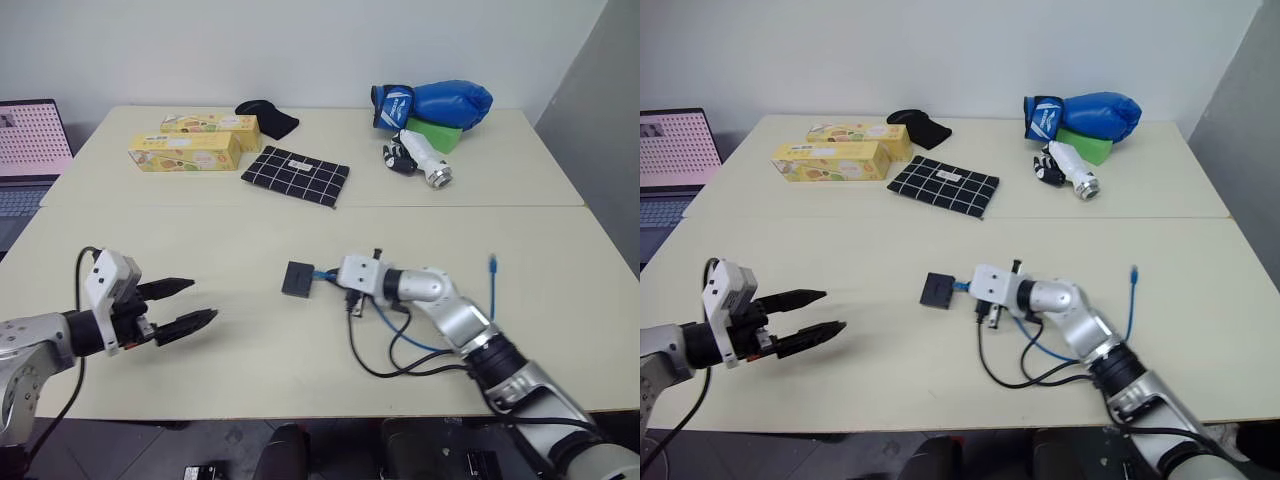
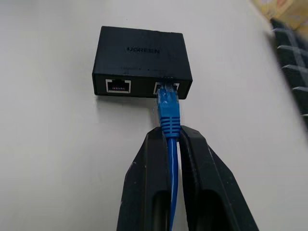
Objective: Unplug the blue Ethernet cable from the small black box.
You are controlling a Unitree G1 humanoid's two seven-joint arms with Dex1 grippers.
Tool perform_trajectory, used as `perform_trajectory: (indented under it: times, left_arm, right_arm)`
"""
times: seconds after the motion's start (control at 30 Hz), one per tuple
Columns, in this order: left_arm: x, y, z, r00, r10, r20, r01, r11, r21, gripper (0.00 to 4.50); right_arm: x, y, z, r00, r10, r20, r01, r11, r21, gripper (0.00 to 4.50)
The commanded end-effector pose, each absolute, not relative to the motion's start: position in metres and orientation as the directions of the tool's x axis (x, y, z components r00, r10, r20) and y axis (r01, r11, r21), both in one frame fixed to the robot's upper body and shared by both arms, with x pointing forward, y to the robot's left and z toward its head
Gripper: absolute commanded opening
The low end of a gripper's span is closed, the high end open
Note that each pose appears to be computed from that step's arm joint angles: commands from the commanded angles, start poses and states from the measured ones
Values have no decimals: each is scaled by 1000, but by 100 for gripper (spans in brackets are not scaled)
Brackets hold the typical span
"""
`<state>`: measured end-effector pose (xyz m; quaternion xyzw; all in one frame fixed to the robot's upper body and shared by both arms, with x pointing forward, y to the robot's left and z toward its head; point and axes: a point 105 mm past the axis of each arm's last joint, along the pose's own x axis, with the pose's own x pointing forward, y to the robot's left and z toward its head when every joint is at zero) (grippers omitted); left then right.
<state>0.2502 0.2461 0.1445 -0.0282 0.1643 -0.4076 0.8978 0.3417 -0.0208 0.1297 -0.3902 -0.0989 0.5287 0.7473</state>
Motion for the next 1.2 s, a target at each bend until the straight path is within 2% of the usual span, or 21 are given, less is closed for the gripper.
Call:
perform_trajectory:
  times: [0.03, 0.2, 0.5, 0.6, 0.83, 0.97, 1.1, 1.2]
  left_arm:
    - [246, 218, 152, 530, -819, -218, 764, 573, -296, 450]
    - [258, 194, 157, 505, -852, -140, 769, 517, -375, 450]
    - [260, 174, 158, 442, -890, -114, 793, 446, -414, 450]
    - [260, 176, 158, 444, -889, -109, 788, 446, -424, 408]
    - [261, 175, 159, 443, -892, -89, 785, 434, -441, 253]
    - [263, 174, 158, 449, -889, -90, 783, 440, -440, 185]
    - [264, 173, 155, 454, -885, -103, 779, 451, -437, 96]
    - [264, 173, 155, 453, -886, -104, 778, 449, -440, 78]
  right_arm:
    - [318, -7, 169, 269, 952, -144, -595, 47, -803, 4]
    - [304, -3, 180, 177, 974, -141, -471, -42, -881, 4]
    - [296, 2, 189, 134, 984, -120, -422, -53, -905, 2]
    - [296, 3, 191, 141, 984, -110, -416, -42, -909, 2]
    - [297, 3, 195, 145, 986, -81, -385, -19, -923, 2]
    - [294, 6, 199, 128, 990, -60, -360, -10, -933, 2]
    - [292, 8, 199, 117, 991, -59, -330, -18, -944, 2]
    - [290, 9, 196, 109, 991, -80, -308, -43, -950, 2]
